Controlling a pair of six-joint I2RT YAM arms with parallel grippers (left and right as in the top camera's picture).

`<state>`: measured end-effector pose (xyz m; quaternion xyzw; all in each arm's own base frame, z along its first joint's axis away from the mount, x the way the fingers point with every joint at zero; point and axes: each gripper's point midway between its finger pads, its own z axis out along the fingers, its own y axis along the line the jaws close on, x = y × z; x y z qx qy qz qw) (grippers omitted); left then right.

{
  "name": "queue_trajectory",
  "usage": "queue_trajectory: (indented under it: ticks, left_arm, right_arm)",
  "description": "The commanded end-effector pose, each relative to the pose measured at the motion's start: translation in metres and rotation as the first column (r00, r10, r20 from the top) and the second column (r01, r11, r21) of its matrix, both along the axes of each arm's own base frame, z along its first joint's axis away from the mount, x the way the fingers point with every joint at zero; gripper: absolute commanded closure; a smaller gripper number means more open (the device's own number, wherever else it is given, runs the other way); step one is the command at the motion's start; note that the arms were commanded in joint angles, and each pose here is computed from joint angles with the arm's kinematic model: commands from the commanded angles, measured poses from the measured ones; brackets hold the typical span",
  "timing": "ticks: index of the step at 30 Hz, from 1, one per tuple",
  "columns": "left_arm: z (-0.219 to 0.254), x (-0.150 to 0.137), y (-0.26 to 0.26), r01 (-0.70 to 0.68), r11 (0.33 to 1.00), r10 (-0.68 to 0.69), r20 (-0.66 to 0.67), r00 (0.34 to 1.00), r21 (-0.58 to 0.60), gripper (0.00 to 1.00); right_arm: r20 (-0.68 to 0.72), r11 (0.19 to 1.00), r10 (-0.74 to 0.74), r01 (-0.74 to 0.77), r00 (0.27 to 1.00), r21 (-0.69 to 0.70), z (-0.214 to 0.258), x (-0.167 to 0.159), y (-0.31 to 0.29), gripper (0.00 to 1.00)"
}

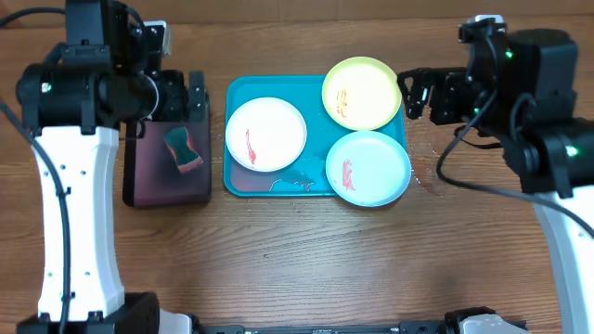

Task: Clean dirty plates on tray and stack at the side
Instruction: 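Move left gripper to the sponge and right gripper to the white plate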

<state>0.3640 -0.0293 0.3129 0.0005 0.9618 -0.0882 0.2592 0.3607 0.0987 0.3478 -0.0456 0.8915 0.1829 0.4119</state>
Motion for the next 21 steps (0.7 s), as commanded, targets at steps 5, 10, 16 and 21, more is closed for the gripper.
queue_trajectory:
  ticks: [5,10,16,21]
  left_arm:
    - [-0.005,0.009,-0.026,0.062,0.990,-0.066,-0.027,0.997,-0.125,0.15]
    - [-0.018,0.002,0.028,-0.388,0.918,0.394,-0.079,0.916,0.079,0.35]
    - [-0.018,-0.012,0.046,-0.520,0.825,0.539,-0.031,0.842,0.221,0.39]
    - [-0.019,-0.012,0.041,-0.515,0.833,0.533,-0.044,0.845,0.202,0.34]
  right_arm:
    - [-0.034,0.997,0.061,-0.060,0.998,0.047,-0.007,0.010,0.016,0.00]
    - [-0.142,0.994,0.010,0.005,0.990,0.106,-0.042,0.039,0.024,0.03]
    - [-0.247,0.993,0.047,-0.018,0.968,0.118,-0.092,0.062,0.061,0.14]
    - [-0.305,0.993,0.079,-0.050,0.949,0.103,-0.136,0.076,0.103,0.24]
